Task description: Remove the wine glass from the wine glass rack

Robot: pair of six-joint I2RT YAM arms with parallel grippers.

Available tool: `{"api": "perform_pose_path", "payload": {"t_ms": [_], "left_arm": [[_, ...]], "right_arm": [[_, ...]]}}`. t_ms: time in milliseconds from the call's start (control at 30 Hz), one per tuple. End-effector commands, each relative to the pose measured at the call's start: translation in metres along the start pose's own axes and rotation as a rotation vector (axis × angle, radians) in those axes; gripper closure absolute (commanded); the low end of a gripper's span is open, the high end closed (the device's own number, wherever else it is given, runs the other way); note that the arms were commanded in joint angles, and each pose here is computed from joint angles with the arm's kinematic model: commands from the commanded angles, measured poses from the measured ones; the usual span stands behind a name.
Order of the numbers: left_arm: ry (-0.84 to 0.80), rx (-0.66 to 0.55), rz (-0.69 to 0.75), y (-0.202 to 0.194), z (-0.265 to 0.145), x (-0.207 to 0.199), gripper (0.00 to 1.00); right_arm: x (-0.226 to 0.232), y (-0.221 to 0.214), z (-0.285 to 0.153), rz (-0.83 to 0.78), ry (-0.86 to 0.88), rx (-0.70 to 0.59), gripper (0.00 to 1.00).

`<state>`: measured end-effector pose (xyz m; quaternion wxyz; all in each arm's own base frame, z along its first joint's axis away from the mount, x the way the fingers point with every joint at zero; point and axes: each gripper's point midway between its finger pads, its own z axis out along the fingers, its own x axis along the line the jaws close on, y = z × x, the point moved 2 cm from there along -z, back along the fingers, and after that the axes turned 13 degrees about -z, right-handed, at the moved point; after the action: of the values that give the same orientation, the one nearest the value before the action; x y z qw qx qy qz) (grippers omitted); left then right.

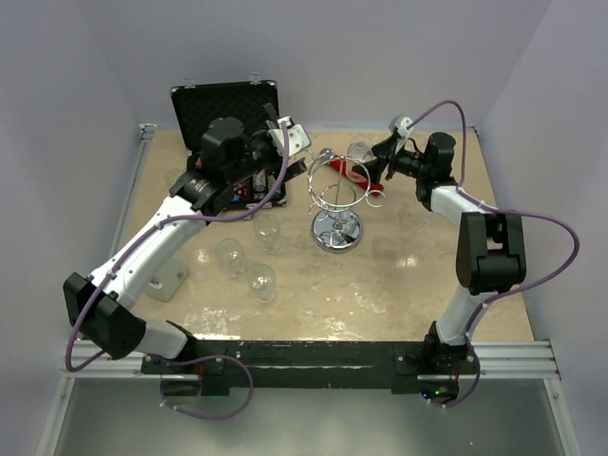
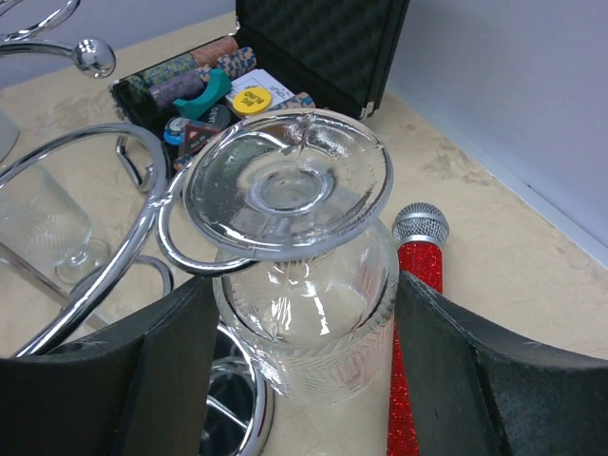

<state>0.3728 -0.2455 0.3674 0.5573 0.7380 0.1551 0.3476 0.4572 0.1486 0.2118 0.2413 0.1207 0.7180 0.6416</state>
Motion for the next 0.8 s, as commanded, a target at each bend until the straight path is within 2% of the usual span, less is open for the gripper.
{"api": "perform_pose_path", "payload": {"t_ms": [0,333,467,533,633,767], "left_arm": [[0.011,-0.064,0.014,0.019,-0.011,0.003,0.01],[-0.037,-0.071,0.033,0.019,-0.011,-0.004,0.01],[-0.080,-0.074,0.045,0.019,-0.009,-0.011,0.01],[-0.117,-0.084,0.074,0.021,-0.010,-0.016,0.02],[-0.162,-0.096,0.139,0.023,-0.008,-0.026,0.02],[-0.124,-0.118,0.279,0.030,0.004,-0.036,0.04]], "right_arm": [[-0.029,0.036,0.007,-0.038,-0.096,-0.097,0.58],[-0.050,0.040,0.006,0.021,-0.205,-0.100,0.59],[-0.068,0.039,-0.010,0.054,-0.294,-0.066,0.59],[-0.090,0.042,-0.034,0.077,-0.380,-0.053,0.60],[-0.102,0.071,-0.059,0.077,-0.444,-0.086,0.60],[-0.097,0.135,-0.080,0.063,-0.439,-0.181,0.61]]}}
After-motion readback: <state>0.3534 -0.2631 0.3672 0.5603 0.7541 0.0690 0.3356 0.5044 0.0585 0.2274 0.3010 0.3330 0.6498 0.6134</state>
